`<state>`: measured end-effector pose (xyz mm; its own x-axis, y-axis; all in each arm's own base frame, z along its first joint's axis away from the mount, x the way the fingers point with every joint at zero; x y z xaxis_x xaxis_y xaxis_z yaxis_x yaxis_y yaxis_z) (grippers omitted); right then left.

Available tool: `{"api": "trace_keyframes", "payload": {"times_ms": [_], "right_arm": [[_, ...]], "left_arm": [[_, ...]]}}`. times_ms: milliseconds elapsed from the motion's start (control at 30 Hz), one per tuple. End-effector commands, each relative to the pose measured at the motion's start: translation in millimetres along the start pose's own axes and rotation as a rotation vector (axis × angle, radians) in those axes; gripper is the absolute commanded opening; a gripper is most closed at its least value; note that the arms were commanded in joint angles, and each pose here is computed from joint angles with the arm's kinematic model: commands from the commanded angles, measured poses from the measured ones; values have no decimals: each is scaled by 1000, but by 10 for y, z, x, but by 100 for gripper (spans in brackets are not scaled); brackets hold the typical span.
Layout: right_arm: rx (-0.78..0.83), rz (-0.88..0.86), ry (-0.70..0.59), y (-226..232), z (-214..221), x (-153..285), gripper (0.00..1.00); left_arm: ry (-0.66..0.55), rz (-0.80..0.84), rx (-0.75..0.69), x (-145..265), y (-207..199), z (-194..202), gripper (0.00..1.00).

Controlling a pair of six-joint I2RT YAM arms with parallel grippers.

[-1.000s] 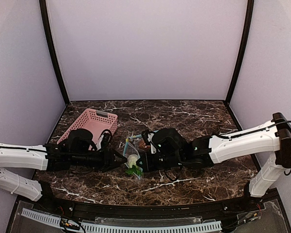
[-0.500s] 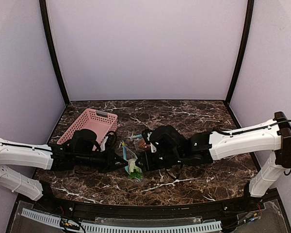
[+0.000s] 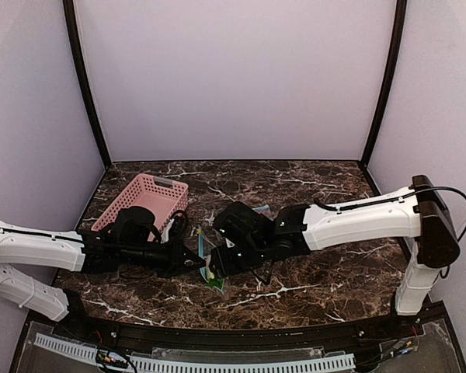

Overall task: Place the food in the zip-top bag and seal the zipper
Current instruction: Adjust the fake vegetable in the zipper food storage bag.

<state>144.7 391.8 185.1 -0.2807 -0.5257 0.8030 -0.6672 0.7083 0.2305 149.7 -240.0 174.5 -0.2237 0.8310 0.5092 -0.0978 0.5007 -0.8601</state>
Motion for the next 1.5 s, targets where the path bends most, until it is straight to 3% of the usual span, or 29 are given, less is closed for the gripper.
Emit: {"api": "trace_keyframes", "payload": {"times_ms": [0,333,567,767,1100,1467], "right_arm": [[18,84,69,-65,30,-99,55],[27,191,199,-195,255,-333,56],[18,227,213,-246,285,-383,58],[19,183,170,-191,167,-235,64],[38,44,14,-78,-64,434,76],[152,-46,-66,245,-110,339,84]], "left_arm": [[3,35,-22,17,-99,-14,1],[2,85,-39,64,-268,-30,1],[10,125,-45,94,-378,-29,1],[8,96,-39,83,-297,-22,1],[-35,14,-60,97,-219,-48,1],[-41,20,-63,104,-235,-55,1]]}}
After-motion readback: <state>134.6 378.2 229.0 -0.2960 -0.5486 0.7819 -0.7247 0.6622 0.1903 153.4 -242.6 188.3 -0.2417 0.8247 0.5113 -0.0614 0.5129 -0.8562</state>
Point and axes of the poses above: each gripper's point midway between its finger pads, its own x axis back along the fingers, its own y axis along the line the jaws close on, z = x × y, the point moved 9 cm from there along x, back along the fingers, and after that the axes turned 14 degrees about x, right-handed, at the moved point
